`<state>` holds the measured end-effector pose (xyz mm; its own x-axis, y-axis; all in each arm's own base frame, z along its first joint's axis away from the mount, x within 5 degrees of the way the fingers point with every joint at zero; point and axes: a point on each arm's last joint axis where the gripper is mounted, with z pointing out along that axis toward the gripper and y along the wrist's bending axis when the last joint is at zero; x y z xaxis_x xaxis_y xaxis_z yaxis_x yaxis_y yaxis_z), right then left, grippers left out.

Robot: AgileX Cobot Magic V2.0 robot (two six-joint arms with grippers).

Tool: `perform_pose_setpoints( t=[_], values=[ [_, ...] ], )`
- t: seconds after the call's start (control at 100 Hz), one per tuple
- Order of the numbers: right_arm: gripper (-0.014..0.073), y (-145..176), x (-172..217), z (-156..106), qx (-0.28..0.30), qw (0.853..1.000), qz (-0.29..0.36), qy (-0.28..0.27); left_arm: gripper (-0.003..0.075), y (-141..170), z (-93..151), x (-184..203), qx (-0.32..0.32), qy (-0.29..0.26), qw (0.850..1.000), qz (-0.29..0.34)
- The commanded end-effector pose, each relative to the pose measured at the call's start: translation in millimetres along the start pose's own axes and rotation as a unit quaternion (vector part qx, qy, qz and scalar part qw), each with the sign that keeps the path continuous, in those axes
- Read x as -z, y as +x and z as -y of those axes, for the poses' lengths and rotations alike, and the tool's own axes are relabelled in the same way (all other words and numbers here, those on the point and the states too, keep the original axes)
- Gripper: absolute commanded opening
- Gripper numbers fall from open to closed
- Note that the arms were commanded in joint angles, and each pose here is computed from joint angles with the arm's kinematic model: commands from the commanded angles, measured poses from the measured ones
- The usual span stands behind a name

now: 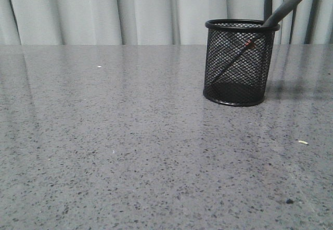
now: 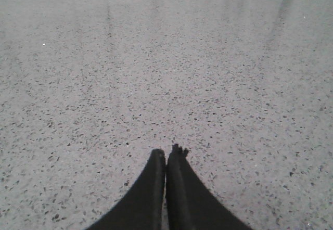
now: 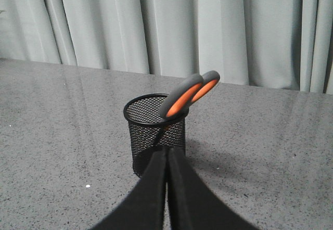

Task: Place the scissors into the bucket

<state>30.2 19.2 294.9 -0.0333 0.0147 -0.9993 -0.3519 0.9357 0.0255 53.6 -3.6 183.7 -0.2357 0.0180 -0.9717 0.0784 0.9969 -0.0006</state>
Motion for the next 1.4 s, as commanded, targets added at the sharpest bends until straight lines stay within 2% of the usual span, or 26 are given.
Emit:
perform_pose_setpoints(
  t=[0.0, 1.02, 1.2, 1.39],
  values=[
    [-0.0045, -13.7, 1.7, 1.6, 0.006, 0.999, 0.044, 0.012, -0.002, 7.8, 0.1, -2.2, 0.0, 0.0, 1.0, 0.015],
    [-0.0045, -9.4, 0.0, 1.8, 0.006, 0.999, 0.035, 0.012, -0.002, 7.8, 0.1, -2.2, 0.0, 0.0, 1.0, 0.015],
    [-0.0045, 15.6, -10.3, 13.0, 0.088, 0.993, 0.022, 0.076, -0.002, 7.8, 0.1, -2.2, 0.0, 0.0, 1.0, 0.015],
    [-0.0045, 59.5, -22.2, 24.6, 0.061, 0.988, 0.015, 0.142, -0.002, 7.8, 0.1, -2.2, 0.0, 0.0, 1.0, 0.015]
  ],
)
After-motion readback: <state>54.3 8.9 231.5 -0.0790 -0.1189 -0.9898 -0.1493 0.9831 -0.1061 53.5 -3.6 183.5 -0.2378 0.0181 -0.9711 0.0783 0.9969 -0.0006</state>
